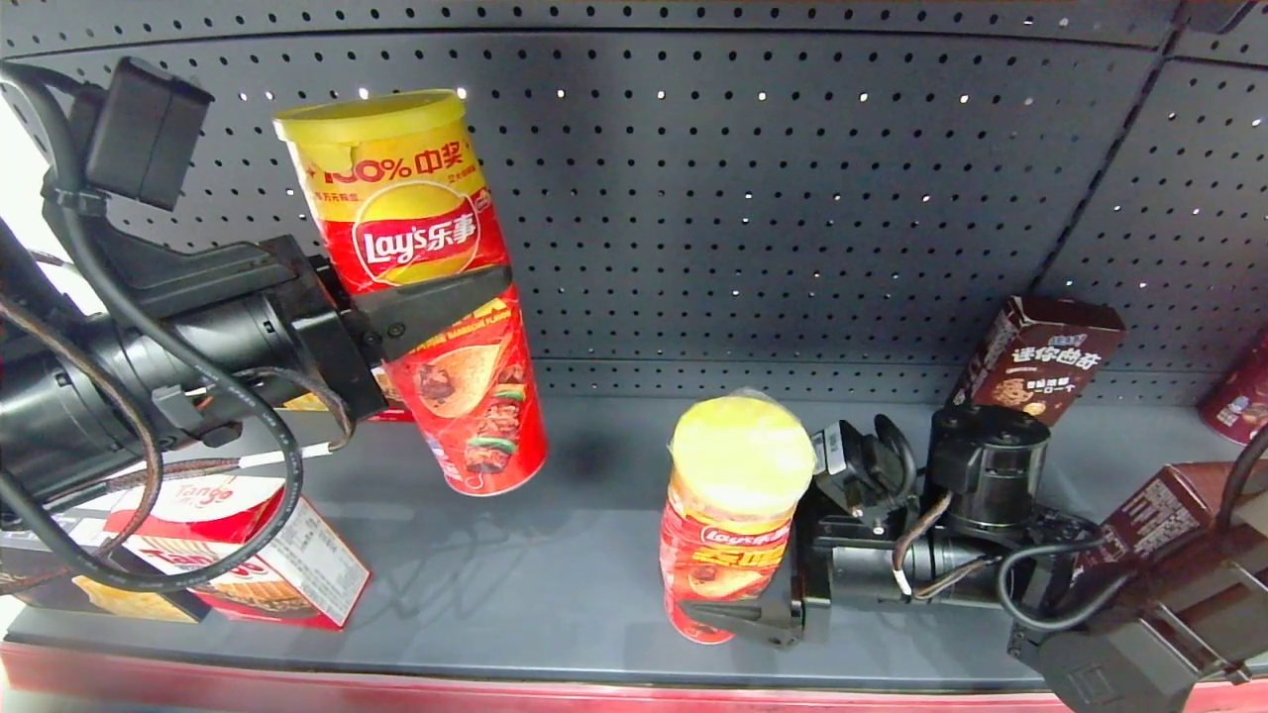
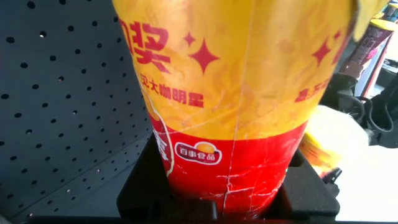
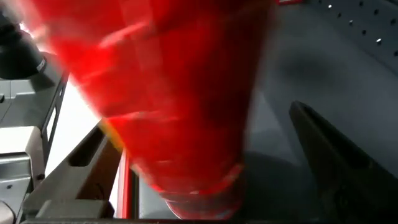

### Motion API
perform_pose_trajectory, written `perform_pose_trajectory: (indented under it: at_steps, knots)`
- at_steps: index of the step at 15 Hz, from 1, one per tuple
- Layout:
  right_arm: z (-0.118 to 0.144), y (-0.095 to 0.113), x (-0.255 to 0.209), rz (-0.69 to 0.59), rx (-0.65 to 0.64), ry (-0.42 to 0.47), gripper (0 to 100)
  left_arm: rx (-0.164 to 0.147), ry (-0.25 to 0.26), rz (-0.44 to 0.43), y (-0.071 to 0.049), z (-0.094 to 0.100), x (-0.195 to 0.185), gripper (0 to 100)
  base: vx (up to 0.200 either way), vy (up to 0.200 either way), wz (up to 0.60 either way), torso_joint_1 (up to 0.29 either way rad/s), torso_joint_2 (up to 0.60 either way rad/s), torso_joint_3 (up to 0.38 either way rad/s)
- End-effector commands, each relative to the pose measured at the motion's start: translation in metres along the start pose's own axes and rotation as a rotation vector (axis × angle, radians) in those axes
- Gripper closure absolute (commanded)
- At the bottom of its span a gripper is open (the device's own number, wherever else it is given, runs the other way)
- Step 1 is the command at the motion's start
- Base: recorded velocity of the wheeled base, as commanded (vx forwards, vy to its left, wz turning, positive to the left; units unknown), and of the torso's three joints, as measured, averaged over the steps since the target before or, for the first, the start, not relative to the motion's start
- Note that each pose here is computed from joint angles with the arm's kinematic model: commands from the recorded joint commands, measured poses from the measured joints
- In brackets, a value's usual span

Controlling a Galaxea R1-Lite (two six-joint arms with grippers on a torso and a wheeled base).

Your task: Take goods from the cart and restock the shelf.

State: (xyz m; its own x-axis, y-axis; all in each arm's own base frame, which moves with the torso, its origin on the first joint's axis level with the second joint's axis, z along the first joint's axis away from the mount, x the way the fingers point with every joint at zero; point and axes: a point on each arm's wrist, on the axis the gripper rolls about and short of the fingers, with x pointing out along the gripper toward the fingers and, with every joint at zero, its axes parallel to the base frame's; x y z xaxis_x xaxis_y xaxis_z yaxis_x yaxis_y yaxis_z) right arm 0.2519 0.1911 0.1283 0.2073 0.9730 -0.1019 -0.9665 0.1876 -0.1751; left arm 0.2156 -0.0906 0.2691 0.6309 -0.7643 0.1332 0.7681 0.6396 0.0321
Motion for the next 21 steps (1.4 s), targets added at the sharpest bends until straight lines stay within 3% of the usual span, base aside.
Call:
perform_pose_trajectory:
  at_steps: [1,4,10,14,15,16,18,19,21]
  knots:
    - [0.015,-0.002,-0.013,-0.033,-0.031,-0.029,0,0.000,0.000,0.000,0.000,0.000,0.000,100,0.000,0.000,0.00,0.000,0.00,0.000]
    - [0.030,0.003,-0.041,-0.086,-0.058,-0.052,0,-0.006,0.012,0.011,0.002,-0.004,-0.002,100,0.000,0.000,0.00,0.000,0.00,0.000]
    - [0.054,0.047,-0.108,-0.183,-0.083,-0.094,0,-0.002,0.007,0.015,0.003,-0.003,-0.002,100,0.000,0.000,0.00,0.000,0.00,0.000]
    - [0.079,0.066,-0.161,-0.467,-0.106,-0.117,0,0.005,-0.005,0.012,0.002,0.000,-0.002,100,0.000,0.000,0.00,0.000,0.00,0.000]
    - [0.080,0.068,-0.164,-0.487,-0.105,-0.117,0,0.005,-0.005,0.013,0.003,0.000,-0.002,100,0.000,0.000,0.00,0.000,0.00,0.000]
    - [0.087,0.084,-0.182,-0.665,-0.085,-0.105,0,0.007,-0.009,0.013,0.003,0.001,-0.003,100,0.000,0.000,0.00,0.000,0.00,0.000]
    - [0.086,0.103,-0.197,-0.834,-0.046,-0.081,0,0.009,-0.013,0.010,0.002,0.002,-0.002,100,0.000,0.000,0.00,0.000,0.00,0.000]
    - [0.077,0.125,-0.208,-0.948,-0.009,-0.073,0,0.010,-0.014,0.010,0.002,0.003,-0.002,100,0.000,0.000,0.00,0.000,0.00,0.000]
    - [0.053,0.159,-0.221,-1.060,0.020,-0.044,0,0.012,-0.017,0.011,0.003,0.003,-0.002,100,0.000,0.000,0.00,0.000,0.00,0.000]
